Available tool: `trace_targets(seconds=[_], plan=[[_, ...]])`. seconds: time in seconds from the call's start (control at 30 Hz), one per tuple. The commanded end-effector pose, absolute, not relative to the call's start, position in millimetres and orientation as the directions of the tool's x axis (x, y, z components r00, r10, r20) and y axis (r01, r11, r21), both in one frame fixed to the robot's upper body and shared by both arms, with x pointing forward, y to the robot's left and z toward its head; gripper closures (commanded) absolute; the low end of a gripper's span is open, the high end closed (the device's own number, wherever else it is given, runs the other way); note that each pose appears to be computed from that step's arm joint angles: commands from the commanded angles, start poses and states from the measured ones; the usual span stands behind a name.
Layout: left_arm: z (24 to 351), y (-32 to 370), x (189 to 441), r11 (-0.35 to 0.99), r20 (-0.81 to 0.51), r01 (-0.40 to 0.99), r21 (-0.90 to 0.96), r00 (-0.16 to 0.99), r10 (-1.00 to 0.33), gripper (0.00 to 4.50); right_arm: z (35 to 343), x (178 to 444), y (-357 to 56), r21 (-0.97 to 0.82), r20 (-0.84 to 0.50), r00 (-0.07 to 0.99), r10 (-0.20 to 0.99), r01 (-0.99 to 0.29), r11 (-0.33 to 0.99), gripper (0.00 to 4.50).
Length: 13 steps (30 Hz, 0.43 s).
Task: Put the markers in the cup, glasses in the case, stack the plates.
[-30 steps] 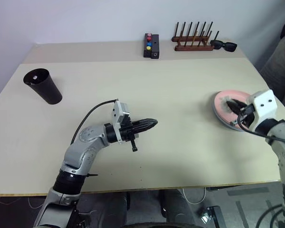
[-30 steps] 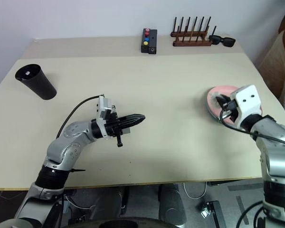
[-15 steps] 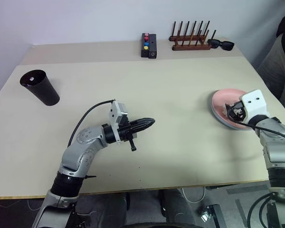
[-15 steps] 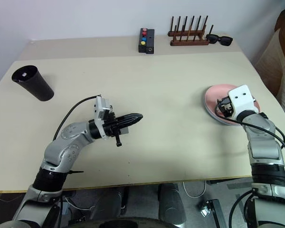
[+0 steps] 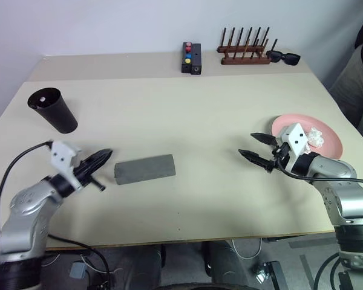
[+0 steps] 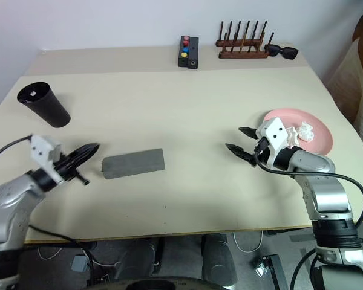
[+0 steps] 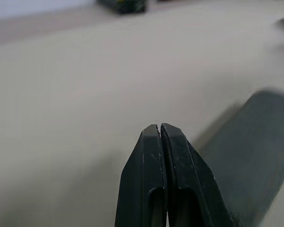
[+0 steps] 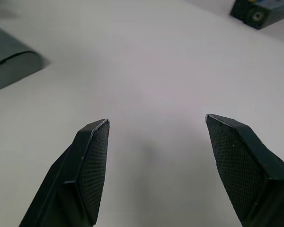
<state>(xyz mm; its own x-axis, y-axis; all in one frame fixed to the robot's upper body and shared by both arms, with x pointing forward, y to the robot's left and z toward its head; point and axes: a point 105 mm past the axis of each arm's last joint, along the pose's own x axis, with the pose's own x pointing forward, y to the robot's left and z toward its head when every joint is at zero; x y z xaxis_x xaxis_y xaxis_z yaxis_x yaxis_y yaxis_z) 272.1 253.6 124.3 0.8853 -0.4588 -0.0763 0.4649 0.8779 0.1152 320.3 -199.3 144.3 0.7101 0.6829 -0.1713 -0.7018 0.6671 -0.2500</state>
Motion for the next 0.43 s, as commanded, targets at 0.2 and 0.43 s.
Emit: trace_targets(seconds=[0.2,0.43], plan=[[139,270,255,0.914,-0.025,0.369,0.170,0.929,-0.370,4.50,153,333,-191,-0.278,-0.156,0.676,0.720,-0.729,0.625,1.21],[139,265,252,0.928,-0.001,0.336,0.162,0.940,-0.341,4.50,153,344,-187,-0.288,-0.157,0.656,0.738,-0.745,0.601,1.21]])
